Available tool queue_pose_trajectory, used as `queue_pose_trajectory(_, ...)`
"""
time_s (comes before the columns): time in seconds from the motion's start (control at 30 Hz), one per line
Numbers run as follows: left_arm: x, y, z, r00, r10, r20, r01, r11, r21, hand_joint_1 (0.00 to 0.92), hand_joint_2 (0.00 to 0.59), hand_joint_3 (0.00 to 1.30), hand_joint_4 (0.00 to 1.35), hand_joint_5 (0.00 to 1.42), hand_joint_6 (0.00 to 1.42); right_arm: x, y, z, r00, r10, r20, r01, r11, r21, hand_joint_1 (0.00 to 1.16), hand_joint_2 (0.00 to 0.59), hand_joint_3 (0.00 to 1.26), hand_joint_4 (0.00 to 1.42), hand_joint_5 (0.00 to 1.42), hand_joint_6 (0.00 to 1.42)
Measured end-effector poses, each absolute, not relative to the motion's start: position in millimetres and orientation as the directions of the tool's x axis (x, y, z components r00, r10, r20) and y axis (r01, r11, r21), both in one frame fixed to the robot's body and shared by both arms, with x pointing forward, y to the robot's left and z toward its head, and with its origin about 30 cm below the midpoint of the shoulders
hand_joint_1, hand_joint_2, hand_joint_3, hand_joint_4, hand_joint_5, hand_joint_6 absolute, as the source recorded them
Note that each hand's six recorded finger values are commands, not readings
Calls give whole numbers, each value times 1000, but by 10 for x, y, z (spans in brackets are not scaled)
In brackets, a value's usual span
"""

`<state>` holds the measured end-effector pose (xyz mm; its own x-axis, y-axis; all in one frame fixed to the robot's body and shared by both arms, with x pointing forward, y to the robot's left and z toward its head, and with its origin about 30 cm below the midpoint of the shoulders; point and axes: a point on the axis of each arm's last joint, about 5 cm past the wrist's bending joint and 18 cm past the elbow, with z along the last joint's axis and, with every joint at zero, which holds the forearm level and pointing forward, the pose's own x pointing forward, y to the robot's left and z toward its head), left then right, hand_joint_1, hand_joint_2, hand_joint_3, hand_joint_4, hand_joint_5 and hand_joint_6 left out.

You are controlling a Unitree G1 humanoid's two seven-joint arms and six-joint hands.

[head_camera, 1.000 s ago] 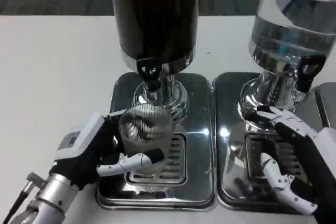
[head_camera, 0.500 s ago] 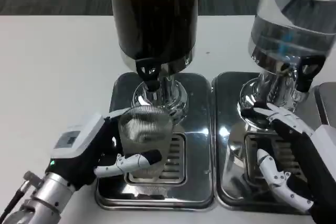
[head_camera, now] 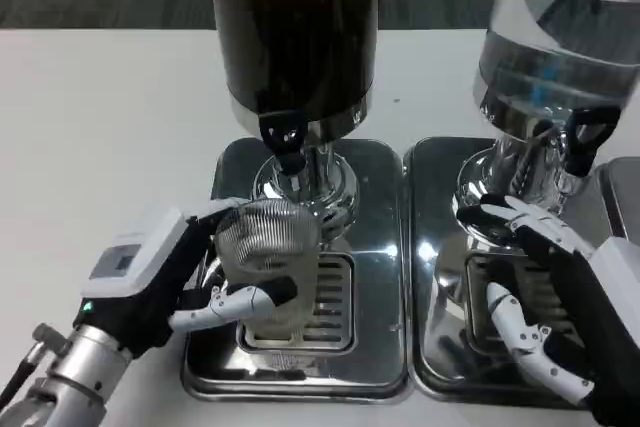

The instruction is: Grasp the cup under the faucet to collect the drink, then remove the cup.

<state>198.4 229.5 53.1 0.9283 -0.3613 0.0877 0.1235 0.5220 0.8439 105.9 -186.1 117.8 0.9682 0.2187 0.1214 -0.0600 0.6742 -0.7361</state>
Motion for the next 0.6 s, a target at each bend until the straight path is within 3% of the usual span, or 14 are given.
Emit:
queue_pose_trajectory(0.4, 1969, 2293, 581, 921, -378, 99, 111, 496, 861, 0, 30, 296, 6, 102, 92, 1077, -1842, 1182, 966, 224, 127, -63, 682, -729, 390, 586, 294, 151, 133, 162)
queue_pose_trajectory(0.6, 1967, 2299, 605, 917, -385, 106, 106, 489, 866, 0, 30, 234, 0, 1, 35, 1082, -1839, 1181, 967, 221, 123, -64, 684, -727, 390, 586, 295, 151, 133, 171)
